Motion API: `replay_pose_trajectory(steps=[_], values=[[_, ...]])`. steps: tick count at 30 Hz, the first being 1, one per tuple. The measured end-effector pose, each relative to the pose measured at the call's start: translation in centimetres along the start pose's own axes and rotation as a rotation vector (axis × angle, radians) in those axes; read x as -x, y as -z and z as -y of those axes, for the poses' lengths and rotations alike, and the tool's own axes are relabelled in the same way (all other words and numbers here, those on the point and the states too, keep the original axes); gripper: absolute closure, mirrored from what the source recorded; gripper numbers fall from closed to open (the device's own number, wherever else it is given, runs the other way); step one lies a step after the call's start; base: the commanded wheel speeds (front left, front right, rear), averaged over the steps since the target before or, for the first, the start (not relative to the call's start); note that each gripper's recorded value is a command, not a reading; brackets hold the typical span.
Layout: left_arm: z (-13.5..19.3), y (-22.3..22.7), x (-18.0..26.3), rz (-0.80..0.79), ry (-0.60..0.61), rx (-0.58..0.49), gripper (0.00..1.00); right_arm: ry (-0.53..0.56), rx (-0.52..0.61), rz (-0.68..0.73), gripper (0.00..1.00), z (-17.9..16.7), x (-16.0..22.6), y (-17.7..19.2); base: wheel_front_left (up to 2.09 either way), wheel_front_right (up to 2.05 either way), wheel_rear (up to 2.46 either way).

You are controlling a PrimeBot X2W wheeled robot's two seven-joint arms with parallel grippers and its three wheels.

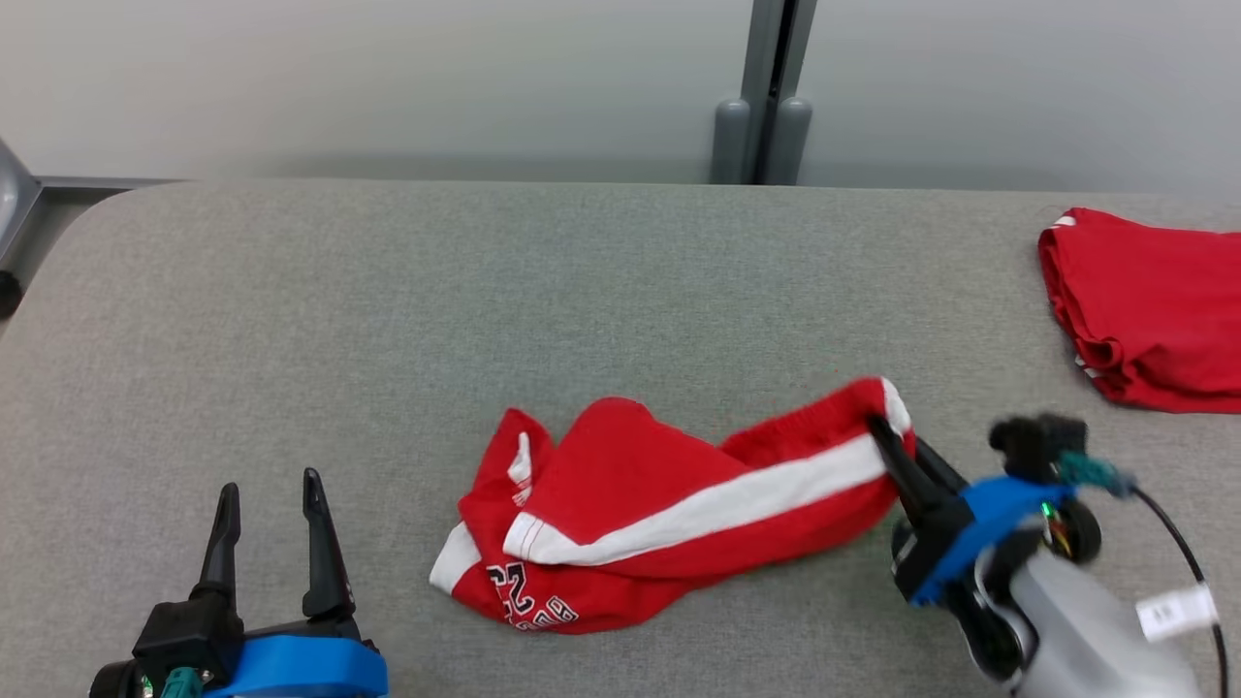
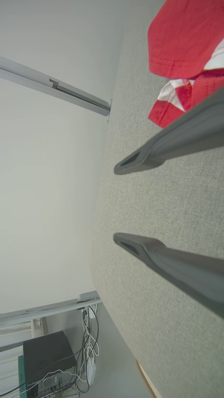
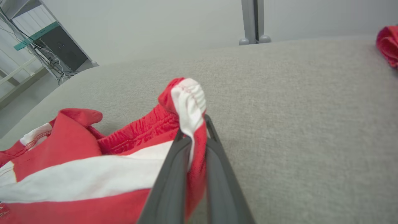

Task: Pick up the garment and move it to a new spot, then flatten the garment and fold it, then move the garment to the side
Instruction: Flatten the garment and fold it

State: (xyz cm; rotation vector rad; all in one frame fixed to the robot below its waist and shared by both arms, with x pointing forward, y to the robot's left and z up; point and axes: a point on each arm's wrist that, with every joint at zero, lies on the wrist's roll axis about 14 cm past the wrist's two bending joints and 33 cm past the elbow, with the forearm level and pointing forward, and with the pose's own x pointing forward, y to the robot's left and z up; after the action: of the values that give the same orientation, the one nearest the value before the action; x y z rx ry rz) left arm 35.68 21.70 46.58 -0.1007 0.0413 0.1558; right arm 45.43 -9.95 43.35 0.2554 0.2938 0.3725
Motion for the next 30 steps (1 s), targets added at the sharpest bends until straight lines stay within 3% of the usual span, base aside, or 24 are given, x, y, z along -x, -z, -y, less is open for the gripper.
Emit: replay_pose_trajectory(steps=[5,9,10,11,19,26,30], values=[[0.7,-0.3,-0.1,0.010,0.021,0.003,0.00,0.122,-0.199,0.018,1.00,1.9,5.4,3.9,0.00,0.00,0.00],[0.9,-0.1,0.0,0.005,0.028,0.003,0.00,0.160,-0.229,0.006,1.00,1.5,8.1,6.2,0.00,0.00,0.00],[0.9,0.0,0.1,0.001,0.030,0.004,0.00,0.168,-0.228,0.013,0.32,1.5,8.5,6.3,0.00,0.00,0.00],[1.0,0.0,0.1,0.000,0.032,0.004,0.00,0.175,-0.228,0.022,0.00,1.5,8.8,6.2,0.00,0.00,0.00],[1.2,0.0,-0.1,0.002,0.043,-0.002,0.00,0.193,-0.066,0.231,0.00,2.6,9.1,-0.6,0.00,0.00,0.00],[1.1,0.0,-0.1,0.001,0.045,-0.004,0.00,0.151,0.044,0.421,0.00,0.4,9.0,-6.8,0.00,0.00,0.00],[1.1,0.0,-0.1,0.000,0.045,-0.008,0.00,0.130,0.078,0.468,0.00,-1.0,9.0,-8.1,0.00,0.00,0.00]])
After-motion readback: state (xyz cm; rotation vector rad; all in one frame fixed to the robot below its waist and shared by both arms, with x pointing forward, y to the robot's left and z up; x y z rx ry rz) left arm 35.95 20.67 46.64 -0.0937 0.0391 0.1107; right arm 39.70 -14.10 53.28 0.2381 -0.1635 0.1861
